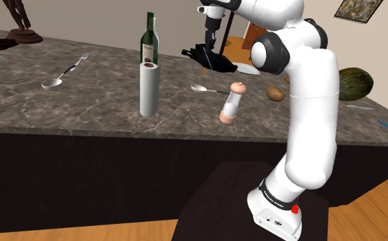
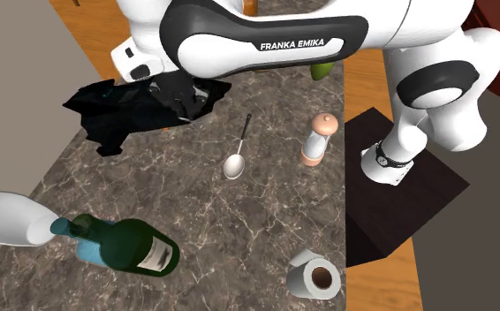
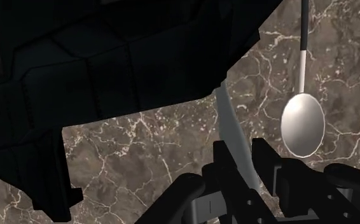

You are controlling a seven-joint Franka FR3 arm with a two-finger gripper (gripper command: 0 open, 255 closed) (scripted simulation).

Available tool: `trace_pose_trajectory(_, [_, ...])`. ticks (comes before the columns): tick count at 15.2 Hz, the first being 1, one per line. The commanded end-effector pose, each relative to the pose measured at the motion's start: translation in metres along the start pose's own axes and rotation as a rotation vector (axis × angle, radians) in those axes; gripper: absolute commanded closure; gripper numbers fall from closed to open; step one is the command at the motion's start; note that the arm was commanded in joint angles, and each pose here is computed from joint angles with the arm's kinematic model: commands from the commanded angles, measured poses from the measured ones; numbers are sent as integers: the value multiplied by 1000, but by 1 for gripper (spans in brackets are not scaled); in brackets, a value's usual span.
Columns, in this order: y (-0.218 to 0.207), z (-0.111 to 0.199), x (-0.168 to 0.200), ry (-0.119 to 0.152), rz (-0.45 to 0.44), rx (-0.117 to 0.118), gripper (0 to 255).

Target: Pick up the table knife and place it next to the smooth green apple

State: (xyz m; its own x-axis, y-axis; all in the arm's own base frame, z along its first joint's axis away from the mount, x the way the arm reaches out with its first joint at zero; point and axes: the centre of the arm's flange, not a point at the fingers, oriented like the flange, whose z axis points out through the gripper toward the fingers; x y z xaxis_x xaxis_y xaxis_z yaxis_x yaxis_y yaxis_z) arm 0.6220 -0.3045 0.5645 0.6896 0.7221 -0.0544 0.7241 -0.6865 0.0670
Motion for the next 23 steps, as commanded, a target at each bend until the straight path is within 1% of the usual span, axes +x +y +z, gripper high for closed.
trace_pose_trajectory(1, [-8, 6, -28, -9, 7, 6, 255])
trace_pose_trajectory(6, [-29, 8, -90, -9, 7, 6, 255])
trace_pose_trajectory(7, [-26, 8, -74, -7, 6, 3, 255])
trace_pose_trajectory(8, [-26, 8, -74, -7, 6, 3, 0])
trace_pose_trajectory(17, [-87, 93, -35, 126, -632, -63, 0])
trace_pose_trajectory(18, [-89, 95, -35, 130, -650, -64, 0])
trace_pose_trajectory(23, [-89, 121, -31, 130, -650, -64, 0])
